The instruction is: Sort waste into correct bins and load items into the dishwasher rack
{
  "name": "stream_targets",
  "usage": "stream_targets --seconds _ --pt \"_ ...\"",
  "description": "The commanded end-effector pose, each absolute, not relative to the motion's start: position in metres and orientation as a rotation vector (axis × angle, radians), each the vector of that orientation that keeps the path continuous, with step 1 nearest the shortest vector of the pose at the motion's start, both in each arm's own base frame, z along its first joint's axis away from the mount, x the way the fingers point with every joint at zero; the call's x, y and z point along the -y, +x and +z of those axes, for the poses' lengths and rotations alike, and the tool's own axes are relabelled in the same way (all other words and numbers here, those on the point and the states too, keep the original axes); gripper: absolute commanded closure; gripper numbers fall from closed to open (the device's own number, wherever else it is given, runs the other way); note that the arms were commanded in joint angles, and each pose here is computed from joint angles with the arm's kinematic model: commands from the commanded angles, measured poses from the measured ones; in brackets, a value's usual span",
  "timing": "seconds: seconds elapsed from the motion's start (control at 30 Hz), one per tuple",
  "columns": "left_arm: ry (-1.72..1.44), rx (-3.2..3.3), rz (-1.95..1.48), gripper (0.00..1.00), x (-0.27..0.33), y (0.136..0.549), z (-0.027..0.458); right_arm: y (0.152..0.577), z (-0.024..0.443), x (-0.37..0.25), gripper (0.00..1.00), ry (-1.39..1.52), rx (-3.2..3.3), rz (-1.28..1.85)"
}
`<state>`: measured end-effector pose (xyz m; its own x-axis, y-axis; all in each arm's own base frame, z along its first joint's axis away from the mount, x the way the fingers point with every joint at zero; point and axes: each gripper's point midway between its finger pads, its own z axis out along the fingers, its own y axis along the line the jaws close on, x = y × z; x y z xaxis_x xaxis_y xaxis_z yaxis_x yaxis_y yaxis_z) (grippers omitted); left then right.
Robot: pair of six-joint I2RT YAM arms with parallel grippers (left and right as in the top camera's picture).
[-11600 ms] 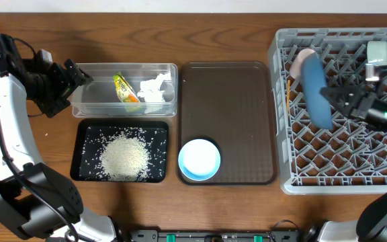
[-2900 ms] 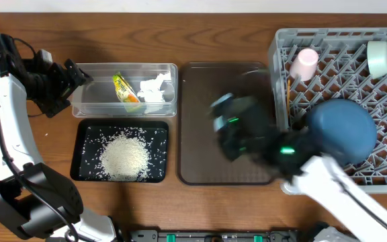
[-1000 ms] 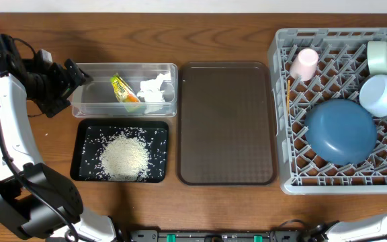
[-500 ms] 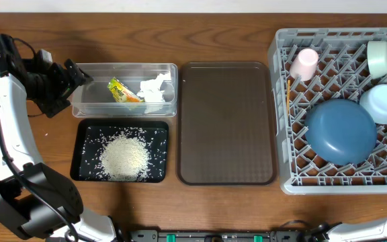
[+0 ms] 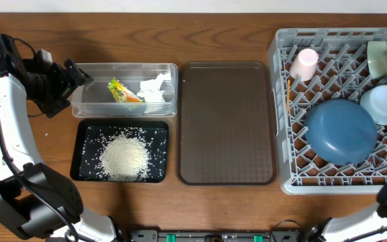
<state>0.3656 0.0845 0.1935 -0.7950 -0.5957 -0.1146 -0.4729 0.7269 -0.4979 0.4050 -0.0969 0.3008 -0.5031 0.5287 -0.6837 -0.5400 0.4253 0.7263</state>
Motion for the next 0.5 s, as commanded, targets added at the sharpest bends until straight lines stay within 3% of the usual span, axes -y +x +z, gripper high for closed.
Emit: stream_targets --seconds 0.0,0.47 --pt "-0.816 -2.637 -0.647 0.04 -0.086 0.367 0.206 0.408 0.299 0.046 0.32 -0.056 -1.726 1.465" --pt "-0.816 -2.637 -0.647 0.04 -0.086 0.367 0.206 0.404 0.308 -0.16 0.31 -0.383 -1.697 1.811"
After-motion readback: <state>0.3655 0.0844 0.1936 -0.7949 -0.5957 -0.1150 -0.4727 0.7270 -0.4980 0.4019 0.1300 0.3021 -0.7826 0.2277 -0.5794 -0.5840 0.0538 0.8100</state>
